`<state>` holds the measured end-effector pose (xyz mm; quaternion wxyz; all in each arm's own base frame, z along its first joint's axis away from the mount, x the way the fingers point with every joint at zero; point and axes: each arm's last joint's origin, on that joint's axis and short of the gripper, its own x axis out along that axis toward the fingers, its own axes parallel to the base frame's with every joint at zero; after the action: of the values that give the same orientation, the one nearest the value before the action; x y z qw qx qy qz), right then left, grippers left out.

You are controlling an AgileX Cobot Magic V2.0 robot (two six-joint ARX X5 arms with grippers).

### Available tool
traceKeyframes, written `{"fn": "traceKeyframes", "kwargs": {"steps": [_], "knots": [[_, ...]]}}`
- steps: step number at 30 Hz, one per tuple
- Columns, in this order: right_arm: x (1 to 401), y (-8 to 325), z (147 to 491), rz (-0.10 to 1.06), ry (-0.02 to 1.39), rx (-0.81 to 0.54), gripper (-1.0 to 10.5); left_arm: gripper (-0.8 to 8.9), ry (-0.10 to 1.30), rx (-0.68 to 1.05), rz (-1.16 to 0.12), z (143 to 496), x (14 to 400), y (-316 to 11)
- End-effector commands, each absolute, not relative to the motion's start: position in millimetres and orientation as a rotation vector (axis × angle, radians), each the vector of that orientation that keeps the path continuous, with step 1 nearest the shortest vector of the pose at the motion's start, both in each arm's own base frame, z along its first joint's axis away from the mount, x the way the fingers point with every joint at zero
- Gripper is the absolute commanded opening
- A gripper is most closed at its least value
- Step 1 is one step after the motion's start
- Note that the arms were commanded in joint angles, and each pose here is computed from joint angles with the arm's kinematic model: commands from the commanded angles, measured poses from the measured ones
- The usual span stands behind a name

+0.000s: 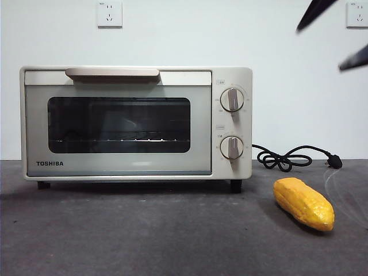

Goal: Take the corn from the table,put the corn in the oven

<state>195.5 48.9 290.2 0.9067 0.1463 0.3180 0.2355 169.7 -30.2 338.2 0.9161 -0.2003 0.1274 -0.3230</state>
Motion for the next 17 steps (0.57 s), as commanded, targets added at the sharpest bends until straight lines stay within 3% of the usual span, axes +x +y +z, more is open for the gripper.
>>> {"fn": "traceKeyframes", "kwargs": {"steps": [1,10,17], "knots": [[203.7,68.7,279.6,0.464,0.726,0.164,4.5,-0.03,0.254,-0.401,-0.697,345.2,171.8,-34.4],[217.3,110.7,233.0,0.388,0.964,-0.037,4.5,-0.03,0.265,-0.398,-0.735,349.2,175.3,-41.8],[228.8,119.7,204.1,0.346,1.075,-0.096,4.5,-0.03,0.3,-0.406,-0.727,345.7,175.8,-41.9]]}}
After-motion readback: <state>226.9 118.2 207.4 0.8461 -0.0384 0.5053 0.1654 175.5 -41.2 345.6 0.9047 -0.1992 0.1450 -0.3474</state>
